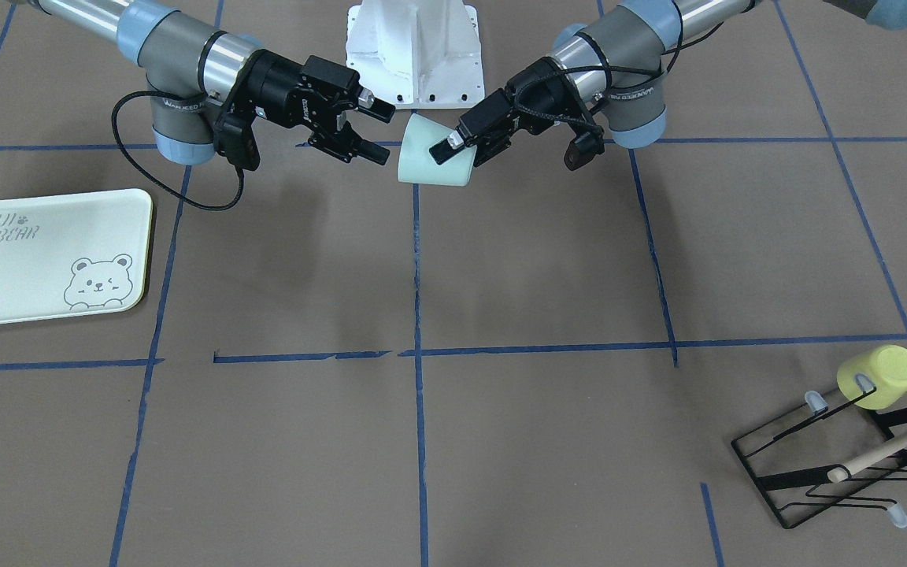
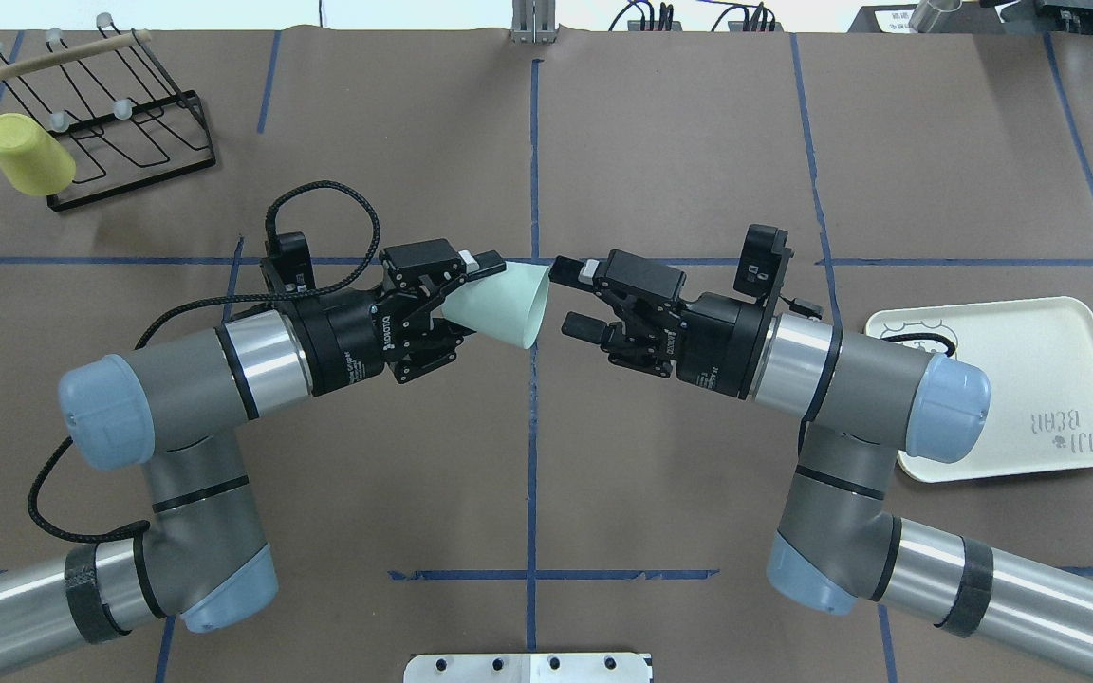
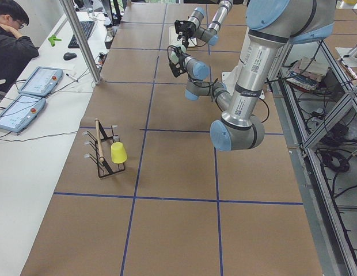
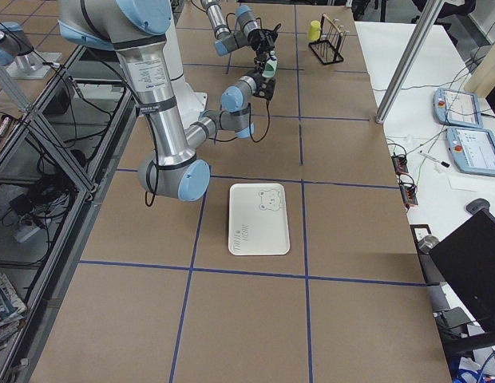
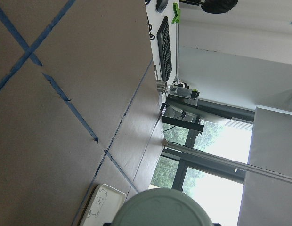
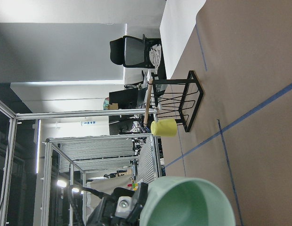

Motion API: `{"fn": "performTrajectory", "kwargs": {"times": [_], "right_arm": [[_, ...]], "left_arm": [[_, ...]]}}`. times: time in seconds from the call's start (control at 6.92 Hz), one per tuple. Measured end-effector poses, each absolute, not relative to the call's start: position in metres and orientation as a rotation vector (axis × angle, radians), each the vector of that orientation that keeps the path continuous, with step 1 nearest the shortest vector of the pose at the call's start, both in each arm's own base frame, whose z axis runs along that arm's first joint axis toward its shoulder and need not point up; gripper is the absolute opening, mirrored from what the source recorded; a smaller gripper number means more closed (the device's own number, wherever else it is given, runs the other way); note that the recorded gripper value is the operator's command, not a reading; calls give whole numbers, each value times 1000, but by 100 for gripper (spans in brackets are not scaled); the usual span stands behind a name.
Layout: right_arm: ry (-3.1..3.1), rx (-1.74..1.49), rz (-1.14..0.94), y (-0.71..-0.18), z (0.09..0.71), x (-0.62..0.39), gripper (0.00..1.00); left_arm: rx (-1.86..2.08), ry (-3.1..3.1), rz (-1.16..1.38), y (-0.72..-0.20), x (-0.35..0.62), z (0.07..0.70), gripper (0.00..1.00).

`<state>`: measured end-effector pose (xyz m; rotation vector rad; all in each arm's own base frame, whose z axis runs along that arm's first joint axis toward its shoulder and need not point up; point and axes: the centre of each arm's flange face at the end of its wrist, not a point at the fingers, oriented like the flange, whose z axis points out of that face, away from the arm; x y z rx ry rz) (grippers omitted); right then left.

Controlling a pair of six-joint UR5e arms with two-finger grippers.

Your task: Left arm grabs green cup and hands to right arm on tray

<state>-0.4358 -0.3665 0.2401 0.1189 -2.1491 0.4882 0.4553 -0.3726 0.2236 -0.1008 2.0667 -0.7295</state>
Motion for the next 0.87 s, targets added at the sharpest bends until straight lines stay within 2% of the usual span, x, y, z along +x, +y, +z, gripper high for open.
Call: {"fn": "performTrajectory", "kwargs": {"times": [0.87], "right_arm": [[-2162, 106, 479, -370, 229, -437, 99]], "left_arm": [[-125, 2054, -718, -363, 470, 225, 58]]}}
